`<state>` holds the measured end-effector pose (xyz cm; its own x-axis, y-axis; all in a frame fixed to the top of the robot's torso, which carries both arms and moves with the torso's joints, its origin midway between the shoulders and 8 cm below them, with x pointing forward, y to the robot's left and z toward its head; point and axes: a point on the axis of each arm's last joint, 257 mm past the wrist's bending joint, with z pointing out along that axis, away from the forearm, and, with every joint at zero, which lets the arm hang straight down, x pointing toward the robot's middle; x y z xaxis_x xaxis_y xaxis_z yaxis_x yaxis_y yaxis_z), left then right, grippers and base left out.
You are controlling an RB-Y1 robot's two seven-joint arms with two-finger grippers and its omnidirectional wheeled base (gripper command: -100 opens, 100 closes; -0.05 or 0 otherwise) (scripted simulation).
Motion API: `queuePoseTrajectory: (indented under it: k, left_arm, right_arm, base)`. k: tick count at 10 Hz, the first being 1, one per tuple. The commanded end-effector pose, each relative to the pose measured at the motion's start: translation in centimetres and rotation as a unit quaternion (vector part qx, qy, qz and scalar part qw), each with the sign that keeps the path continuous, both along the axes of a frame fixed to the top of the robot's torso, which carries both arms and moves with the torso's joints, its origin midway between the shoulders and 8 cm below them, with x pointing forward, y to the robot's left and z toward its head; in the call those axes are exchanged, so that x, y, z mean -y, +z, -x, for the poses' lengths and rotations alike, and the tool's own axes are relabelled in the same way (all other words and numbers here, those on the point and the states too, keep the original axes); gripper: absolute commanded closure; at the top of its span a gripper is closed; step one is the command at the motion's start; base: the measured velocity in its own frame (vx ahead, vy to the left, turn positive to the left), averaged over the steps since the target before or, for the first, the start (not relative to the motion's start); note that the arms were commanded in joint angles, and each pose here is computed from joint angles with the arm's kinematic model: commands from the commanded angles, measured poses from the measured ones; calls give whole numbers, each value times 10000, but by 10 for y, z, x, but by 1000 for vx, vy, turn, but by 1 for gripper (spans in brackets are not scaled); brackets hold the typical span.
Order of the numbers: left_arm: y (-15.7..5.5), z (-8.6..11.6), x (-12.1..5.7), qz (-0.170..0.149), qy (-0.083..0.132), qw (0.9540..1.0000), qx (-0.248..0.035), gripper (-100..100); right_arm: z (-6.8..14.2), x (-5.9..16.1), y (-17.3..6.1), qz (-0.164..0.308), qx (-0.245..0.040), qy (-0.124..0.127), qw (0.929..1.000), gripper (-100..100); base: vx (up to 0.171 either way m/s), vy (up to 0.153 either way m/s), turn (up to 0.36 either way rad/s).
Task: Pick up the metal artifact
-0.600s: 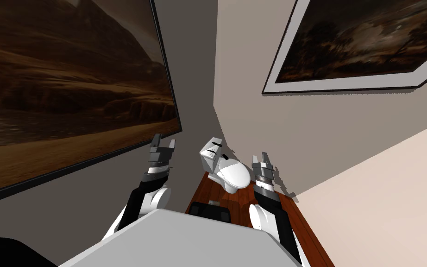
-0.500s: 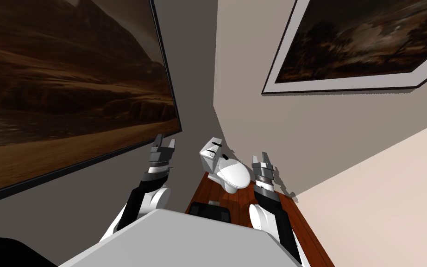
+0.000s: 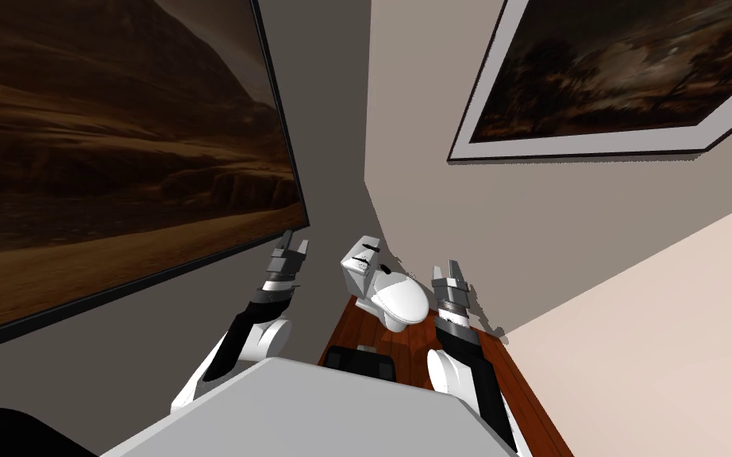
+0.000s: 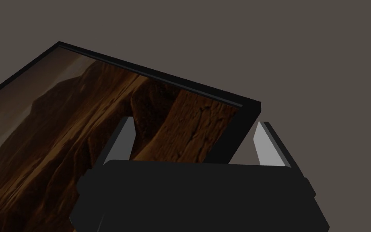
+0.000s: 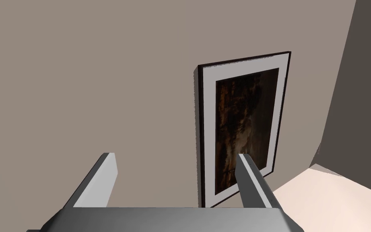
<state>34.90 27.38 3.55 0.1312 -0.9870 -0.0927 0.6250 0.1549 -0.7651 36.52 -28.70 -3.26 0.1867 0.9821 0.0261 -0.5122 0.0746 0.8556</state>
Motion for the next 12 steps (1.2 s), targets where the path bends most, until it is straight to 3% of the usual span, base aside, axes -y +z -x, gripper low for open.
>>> queuePoseTrajectory:
  k: [1, 6, 12]
  left_arm:
    - [-6, -10, 3, 13, -88, 9998, -195, -100]
    - [-20, -27, 7, 90, -236, 9980, -585, -100]
    - [-45, -53, 15, 273, -463, 9911, -1216, -100]
  right_arm:
    - [0, 0, 0, 0, 0, 0, 10000, 0]
    - [0, 0, 0, 0, 0, 0, 10000, 0]
    - [0, 0, 0, 0, 0, 0, 10000, 0]
  base:
    - [17, 3, -15]
    - [23, 3, -22]
    - [33, 4, -30]
